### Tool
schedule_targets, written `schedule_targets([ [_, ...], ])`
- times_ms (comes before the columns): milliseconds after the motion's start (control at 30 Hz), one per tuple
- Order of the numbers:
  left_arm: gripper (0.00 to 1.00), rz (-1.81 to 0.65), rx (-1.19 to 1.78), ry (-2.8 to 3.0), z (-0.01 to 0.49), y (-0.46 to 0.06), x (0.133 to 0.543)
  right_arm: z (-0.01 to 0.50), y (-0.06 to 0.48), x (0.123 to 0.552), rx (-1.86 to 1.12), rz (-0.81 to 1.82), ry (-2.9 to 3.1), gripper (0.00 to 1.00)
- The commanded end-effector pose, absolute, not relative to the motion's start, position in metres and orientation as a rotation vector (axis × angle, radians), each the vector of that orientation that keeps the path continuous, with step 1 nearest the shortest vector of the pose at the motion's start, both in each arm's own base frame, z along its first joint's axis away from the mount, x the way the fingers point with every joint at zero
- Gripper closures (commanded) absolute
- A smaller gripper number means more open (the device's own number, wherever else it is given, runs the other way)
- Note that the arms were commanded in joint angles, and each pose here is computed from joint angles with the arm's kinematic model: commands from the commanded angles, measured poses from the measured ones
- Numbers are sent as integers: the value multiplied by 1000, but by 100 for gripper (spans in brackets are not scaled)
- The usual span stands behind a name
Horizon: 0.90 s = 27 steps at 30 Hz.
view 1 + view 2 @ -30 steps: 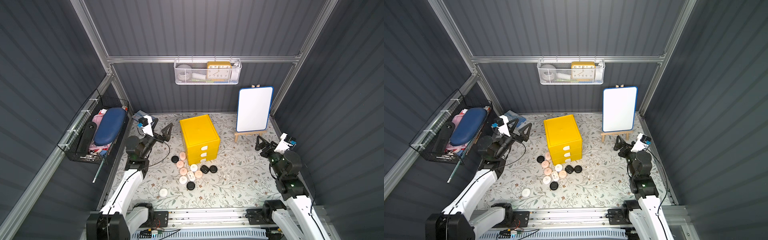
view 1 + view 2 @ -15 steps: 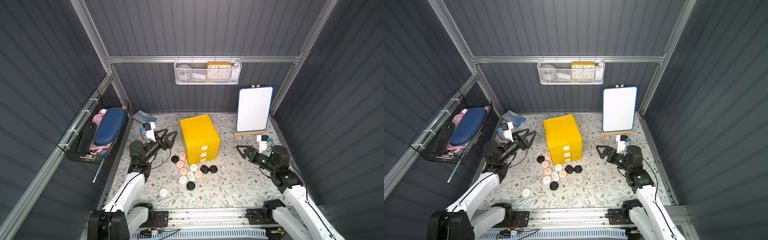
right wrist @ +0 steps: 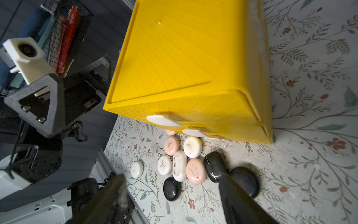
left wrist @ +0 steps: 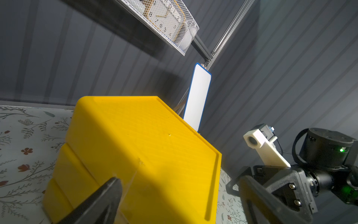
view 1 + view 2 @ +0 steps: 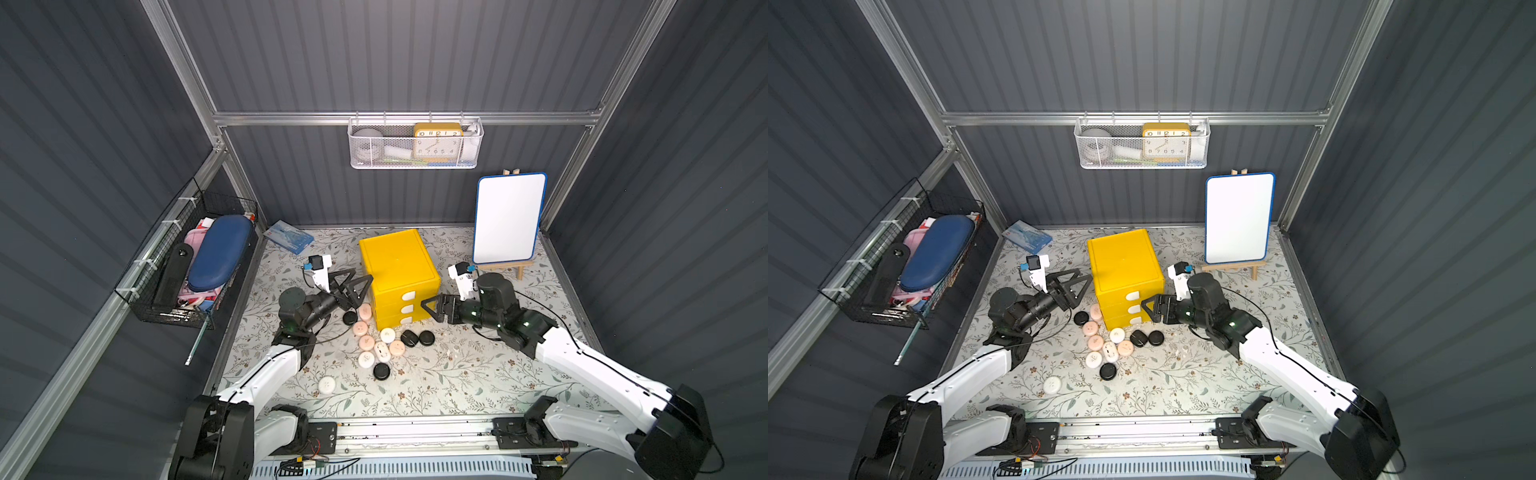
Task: Put the bluetooth earphones in the drawer according to color
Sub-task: Adjust the storage box at the center of the board.
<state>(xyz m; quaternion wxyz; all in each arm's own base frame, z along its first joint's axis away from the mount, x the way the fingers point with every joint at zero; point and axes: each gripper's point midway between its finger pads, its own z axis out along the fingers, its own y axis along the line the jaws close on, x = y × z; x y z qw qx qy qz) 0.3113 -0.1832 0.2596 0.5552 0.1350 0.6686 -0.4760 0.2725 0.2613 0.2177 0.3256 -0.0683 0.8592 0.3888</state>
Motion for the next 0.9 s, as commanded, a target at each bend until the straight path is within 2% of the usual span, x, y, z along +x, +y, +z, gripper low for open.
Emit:
schedule_targets([
  [0, 1, -1049, 363, 1483, 268, -178, 302, 217, 271, 289, -188, 909, 2263, 21],
  [267, 1, -1008, 354, 1468, 271, -174, 297, 212, 277, 332, -90, 791, 2267, 21],
  [567, 1, -1021, 360, 1496, 263, -177, 303, 221, 268, 385, -62, 773, 2257, 24],
  [867, 1, -1028, 354, 1530, 254, -179, 310, 221, 282, 370, -195, 814, 2276, 33],
])
